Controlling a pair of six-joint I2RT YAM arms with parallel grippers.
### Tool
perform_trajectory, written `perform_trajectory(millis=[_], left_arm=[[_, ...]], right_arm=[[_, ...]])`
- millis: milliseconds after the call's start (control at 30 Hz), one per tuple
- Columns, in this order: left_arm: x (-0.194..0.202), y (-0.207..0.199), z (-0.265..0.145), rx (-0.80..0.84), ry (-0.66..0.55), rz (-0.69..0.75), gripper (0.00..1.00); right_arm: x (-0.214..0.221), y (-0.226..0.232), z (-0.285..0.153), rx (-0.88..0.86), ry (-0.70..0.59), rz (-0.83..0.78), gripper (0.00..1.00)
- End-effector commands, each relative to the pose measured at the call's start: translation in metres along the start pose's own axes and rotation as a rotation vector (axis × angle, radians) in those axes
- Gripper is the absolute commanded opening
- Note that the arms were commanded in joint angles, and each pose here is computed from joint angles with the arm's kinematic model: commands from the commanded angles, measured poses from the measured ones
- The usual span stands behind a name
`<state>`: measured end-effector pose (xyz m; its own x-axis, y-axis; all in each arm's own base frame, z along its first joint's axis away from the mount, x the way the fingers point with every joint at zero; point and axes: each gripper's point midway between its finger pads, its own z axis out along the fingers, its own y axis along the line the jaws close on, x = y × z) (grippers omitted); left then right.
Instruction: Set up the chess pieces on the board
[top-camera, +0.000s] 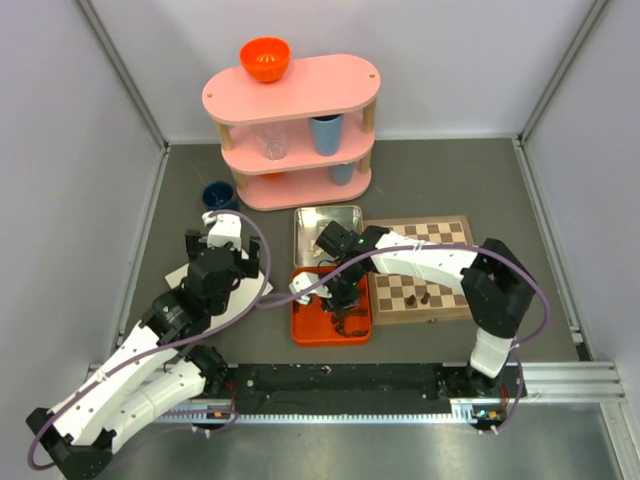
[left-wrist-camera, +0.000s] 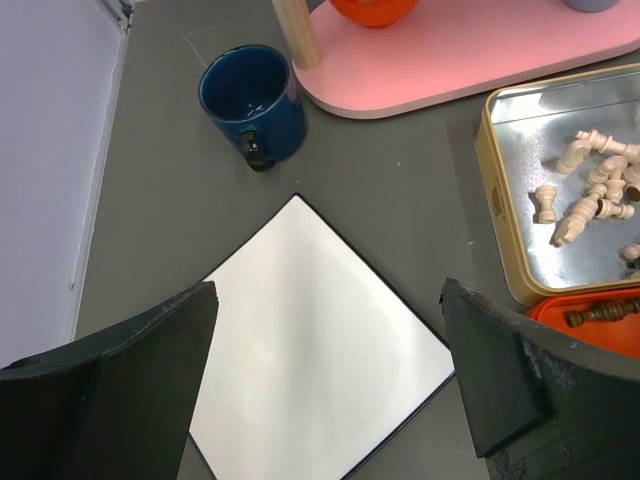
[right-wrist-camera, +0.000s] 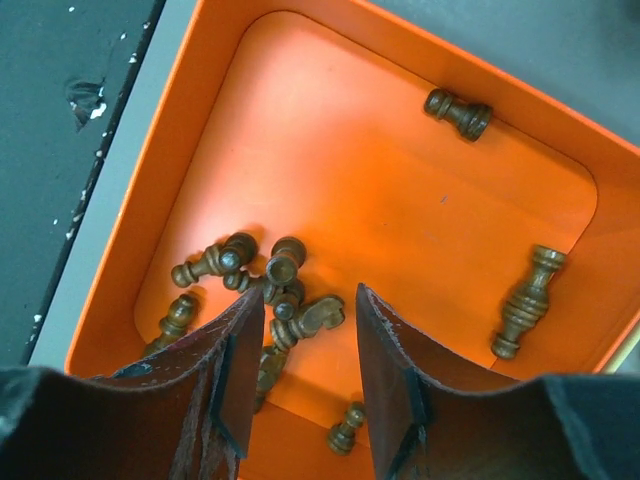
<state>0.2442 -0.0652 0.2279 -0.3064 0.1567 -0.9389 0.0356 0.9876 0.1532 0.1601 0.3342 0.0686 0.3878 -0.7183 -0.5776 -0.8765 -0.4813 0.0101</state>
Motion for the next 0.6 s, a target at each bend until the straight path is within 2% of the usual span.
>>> perform_trajectory(millis=[0,367,567], left_arm=[[-0.014,0.012,-0.003,-0.048,-0.065,-0.041,0.98],[-0.017,0.026,-0.007,-0.101,-0.093,-0.075,0.98],[-0.018,0.027,-0.008,-0.099,-0.100,-0.080,0.98]], right_arm=[[-0.014,-0.012,0.003,0.016,0.001,-0.046,0.41],[-0.008,-0.001,0.022,-0.025,0.053,-0.050,0.38],[-0.003,-0.002,0.026,-0.025,0.078,-0.047,0.33]])
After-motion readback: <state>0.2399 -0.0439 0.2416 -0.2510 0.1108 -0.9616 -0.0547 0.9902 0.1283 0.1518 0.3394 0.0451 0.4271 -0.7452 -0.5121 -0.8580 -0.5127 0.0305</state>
